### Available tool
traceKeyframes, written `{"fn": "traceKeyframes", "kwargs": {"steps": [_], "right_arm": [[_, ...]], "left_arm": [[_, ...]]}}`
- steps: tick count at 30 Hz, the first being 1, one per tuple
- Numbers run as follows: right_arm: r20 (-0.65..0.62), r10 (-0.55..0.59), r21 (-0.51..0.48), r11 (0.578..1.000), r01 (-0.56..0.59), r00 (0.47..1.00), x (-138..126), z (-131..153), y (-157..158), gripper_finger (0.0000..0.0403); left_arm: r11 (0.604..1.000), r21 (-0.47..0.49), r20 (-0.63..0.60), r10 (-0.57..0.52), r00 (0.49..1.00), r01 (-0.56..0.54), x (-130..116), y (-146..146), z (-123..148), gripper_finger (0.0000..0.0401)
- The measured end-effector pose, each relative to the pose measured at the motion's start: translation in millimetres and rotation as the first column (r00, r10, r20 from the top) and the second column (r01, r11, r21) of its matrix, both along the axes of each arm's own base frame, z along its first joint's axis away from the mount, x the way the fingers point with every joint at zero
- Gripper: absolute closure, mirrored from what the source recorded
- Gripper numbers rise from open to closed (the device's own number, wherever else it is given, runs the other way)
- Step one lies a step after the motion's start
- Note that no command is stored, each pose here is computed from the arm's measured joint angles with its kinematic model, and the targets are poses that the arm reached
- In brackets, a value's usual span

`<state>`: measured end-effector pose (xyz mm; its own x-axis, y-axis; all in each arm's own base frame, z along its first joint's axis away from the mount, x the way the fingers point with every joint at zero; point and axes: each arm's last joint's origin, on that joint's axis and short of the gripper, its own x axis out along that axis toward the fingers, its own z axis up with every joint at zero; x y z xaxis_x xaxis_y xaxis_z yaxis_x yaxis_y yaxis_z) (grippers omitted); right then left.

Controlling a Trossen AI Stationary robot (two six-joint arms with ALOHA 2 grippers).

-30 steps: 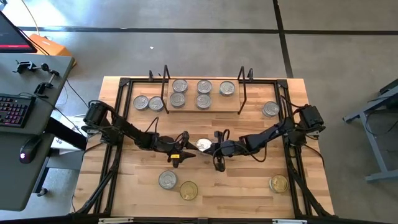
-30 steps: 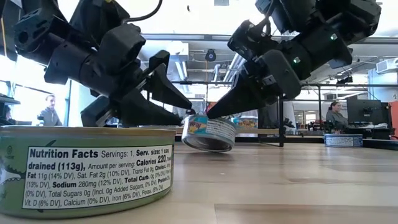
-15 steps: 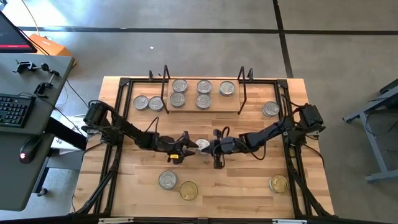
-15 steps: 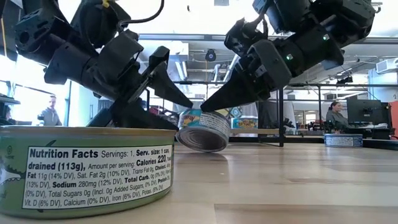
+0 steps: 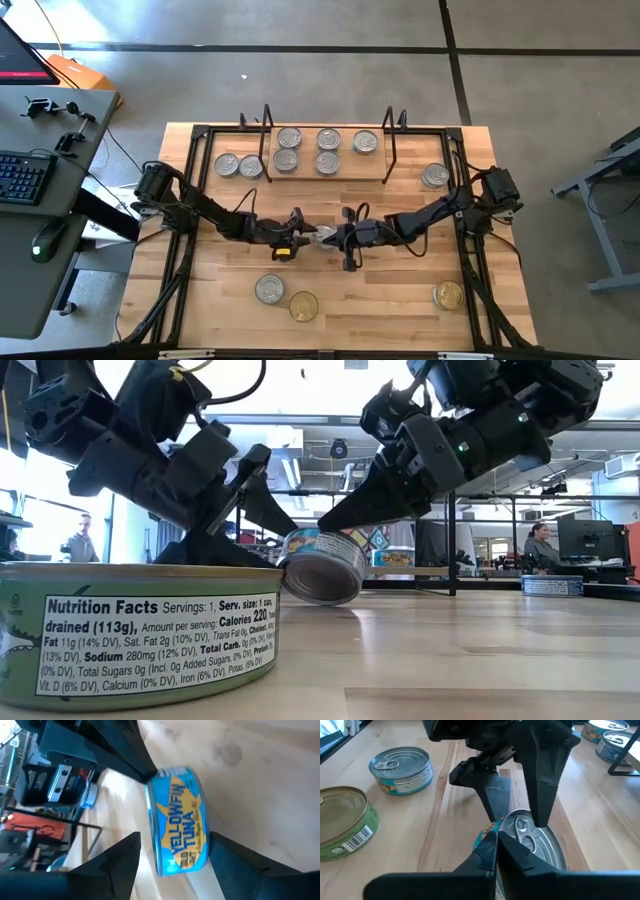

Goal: Stack canned seafood by type on shelf
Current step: Put the Green-blue tuna can on the shelf

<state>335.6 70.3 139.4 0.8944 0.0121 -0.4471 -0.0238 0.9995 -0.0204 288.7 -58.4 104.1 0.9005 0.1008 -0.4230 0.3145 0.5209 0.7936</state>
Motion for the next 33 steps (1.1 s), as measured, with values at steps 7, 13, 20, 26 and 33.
{"fn": "traceKeyframes", "kwargs": {"steps": [7,13,20,26,33], "right_arm": [[0.003,-0.007,-0.003,1.0,0.007,1.0,0,0,0,0.0401],[0.032,0.053,0.025,0.998,-0.054,0.998,-2,12,3,0.0346],[0.12,0.183,-0.117,0.979,-0.169,0.976,-12,41,18,0.022],[0.07,0.185,-0.257,0.953,-0.162,0.98,-17,38,28,0.0147],[-0.074,0.079,-0.344,0.934,-0.1,0.994,-11,42,23,0.013]], "left_arm": [[0.989,-0.147,0.012,0.03,0.999,-0.028,0,-1,0,0.0242],[0.942,-0.315,0.018,0.131,0.991,-0.119,0,-2,1,0.0289],[0.833,-0.504,0.022,0.276,0.961,-0.228,-1,-5,2,0.0289],[0.801,-0.547,0.031,0.311,0.95,-0.245,0,-5,3,0.028],[0.8,-0.55,0.036,0.309,0.95,-0.24,0,-5,4,0.0277]]}}
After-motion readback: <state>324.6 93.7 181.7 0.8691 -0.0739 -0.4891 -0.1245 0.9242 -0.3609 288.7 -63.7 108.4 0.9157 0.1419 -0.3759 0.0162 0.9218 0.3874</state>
